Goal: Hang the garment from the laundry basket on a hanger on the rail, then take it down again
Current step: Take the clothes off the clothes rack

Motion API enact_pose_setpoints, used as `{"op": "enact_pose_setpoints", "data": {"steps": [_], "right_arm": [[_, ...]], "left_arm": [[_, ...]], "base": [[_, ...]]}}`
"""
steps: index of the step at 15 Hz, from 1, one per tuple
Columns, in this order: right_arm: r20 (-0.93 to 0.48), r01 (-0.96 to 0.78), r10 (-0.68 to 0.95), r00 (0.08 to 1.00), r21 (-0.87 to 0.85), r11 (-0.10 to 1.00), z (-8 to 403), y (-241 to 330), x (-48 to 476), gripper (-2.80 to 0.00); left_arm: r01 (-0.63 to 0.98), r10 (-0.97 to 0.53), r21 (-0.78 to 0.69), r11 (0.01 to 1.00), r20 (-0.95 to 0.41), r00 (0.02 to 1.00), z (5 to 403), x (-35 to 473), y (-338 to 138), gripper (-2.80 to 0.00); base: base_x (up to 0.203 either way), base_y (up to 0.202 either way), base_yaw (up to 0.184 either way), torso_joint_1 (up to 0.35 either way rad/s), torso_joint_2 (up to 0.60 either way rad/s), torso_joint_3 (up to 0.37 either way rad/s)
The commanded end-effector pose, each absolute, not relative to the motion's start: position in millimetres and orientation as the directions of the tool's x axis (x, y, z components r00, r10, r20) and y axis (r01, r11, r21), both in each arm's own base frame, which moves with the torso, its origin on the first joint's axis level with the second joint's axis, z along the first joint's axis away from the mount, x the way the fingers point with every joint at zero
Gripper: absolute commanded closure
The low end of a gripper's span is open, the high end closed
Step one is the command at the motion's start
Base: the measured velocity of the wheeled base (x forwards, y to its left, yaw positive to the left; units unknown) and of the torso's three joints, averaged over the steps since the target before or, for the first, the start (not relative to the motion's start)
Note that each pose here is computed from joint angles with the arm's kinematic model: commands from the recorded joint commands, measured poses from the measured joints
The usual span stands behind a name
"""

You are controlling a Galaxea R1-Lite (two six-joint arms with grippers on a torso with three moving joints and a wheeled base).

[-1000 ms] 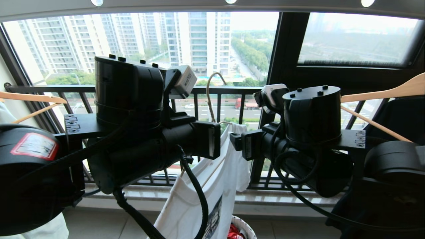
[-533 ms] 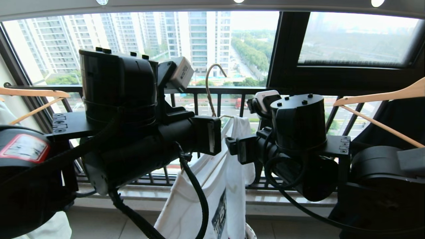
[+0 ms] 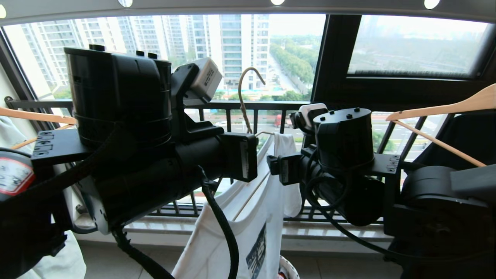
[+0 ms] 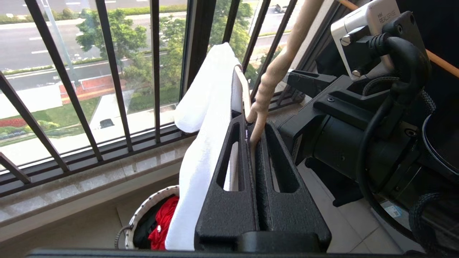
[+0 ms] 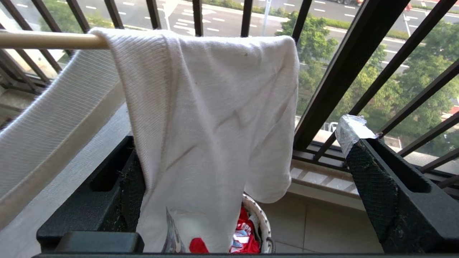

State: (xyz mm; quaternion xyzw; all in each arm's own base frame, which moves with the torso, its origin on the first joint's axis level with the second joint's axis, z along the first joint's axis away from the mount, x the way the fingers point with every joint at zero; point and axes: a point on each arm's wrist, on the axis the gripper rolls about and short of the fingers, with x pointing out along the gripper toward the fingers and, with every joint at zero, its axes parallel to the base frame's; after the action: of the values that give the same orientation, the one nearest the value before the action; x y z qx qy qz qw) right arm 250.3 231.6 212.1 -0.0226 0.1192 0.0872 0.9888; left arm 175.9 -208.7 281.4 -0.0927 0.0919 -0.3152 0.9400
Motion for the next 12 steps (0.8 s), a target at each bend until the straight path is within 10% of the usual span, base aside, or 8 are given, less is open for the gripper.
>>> {"op": "enact_pose_setpoints", "data": {"steps": [1, 12], "right_arm": [[-0.227, -0.147, 0.139, 0.964, -0.019, 0.989, 215.8, 225.1, 257.6, 0.00], [-0.175, -0.013, 0.016, 0.984, 0.020, 1.000, 234.5, 188.0, 289.3, 0.00]], "left_arm": [[0.577, -0.610, -0.237, 0.782, -0.101, 0.786, 285.0, 173.3, -206.3, 0.00], [0.555, -0.584, -0.201, 0.807, -0.134, 0.801, 275.0, 177.3, -209.6, 0.00]], "base": [[0.000, 0.000, 0.000, 0.000, 0.00, 0.000], [0.000, 0.000, 0.000, 0.000, 0.00, 0.000]]}}
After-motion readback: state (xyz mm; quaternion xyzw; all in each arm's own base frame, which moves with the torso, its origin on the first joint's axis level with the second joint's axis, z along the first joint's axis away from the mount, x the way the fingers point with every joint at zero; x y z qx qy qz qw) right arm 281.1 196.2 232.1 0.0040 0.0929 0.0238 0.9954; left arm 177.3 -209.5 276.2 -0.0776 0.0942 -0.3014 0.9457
